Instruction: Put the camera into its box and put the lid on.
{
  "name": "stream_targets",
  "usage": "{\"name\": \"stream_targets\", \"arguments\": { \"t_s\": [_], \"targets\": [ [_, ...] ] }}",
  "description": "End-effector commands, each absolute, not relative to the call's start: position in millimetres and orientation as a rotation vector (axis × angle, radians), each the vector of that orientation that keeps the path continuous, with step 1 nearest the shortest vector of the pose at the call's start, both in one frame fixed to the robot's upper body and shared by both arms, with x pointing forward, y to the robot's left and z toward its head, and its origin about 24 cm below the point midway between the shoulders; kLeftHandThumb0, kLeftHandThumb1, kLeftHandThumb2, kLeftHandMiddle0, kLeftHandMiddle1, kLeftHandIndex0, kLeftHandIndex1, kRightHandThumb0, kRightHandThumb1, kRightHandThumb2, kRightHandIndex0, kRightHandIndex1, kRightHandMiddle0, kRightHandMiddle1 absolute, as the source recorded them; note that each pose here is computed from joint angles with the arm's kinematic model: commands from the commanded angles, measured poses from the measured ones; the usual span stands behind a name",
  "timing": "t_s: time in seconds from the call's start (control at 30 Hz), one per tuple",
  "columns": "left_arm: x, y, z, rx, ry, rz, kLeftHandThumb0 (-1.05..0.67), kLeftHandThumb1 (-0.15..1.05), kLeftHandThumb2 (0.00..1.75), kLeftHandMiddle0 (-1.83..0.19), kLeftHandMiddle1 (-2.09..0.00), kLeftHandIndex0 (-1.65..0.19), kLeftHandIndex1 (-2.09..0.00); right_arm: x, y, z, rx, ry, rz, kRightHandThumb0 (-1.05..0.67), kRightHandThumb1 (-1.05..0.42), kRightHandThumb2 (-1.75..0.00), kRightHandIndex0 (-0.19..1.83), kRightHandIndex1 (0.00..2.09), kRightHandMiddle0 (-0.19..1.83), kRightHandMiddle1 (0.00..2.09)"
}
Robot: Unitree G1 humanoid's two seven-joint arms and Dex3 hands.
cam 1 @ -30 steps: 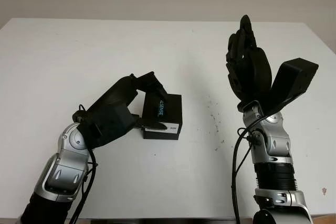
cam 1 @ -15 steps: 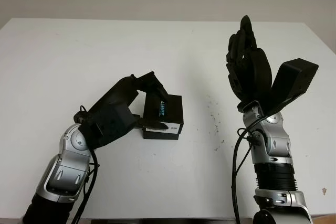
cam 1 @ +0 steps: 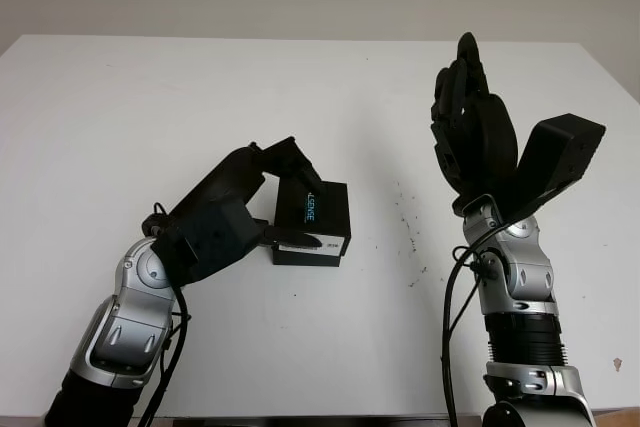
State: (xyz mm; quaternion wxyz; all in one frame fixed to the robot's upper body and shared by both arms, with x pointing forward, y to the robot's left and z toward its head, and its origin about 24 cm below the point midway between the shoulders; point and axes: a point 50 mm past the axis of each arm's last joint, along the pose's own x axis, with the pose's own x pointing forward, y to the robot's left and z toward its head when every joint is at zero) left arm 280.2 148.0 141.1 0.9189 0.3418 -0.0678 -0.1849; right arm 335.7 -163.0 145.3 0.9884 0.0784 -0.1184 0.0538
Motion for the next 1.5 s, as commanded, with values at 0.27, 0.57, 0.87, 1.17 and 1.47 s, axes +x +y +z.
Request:
{"name": "stream_targets", "arguments": {
  "t_s": [0.27,0.57,0.87,1.17,1.47],
  "targets": [
    [273.4,153.7,130,0.711,-0.106,-0.359,-0.13,0.99,0.05,-0.38,-1.57,-0.22,-1.47,335,-165,151,0.180,-0.265,0.106,-0.74,-1.05,-0.64,-0.19,0.00,-0.19,0.00],
    [273.6,155.8,129,0.722,-0.084,-0.351,-0.14,0.98,0.05,-0.38,-1.55,-0.24,-1.42,336,-164,152,0.175,-0.263,0.107,-0.74,-1.05,-0.63,-0.19,0.00,-0.19,0.00],
    [274.3,151.0,129,1.083,-0.108,-0.485,-0.57,1.03,0.11,0.01,-0.66,-0.08,-0.73,335,-163,152,0.177,-0.262,0.105,-0.74,-1.05,-0.63,-0.19,0.00,-0.19,0.00],
    [271.2,143.4,128,1.389,-0.092,-0.577,-0.92,1.05,0.66,0.19,0.00,0.01,-0.07,333,-162,151,0.173,-0.258,0.105,-0.72,-1.05,-0.66,-0.19,0.00,-0.19,0.00],
    [272.2,144.8,128,1.377,-0.059,-0.596,-0.93,1.05,0.75,0.19,0.00,0.01,-0.06,332,-162,150,0.165,-0.245,0.119,-0.72,-1.05,-0.67,-0.19,0.00,-0.19,0.00]
  ]
}}
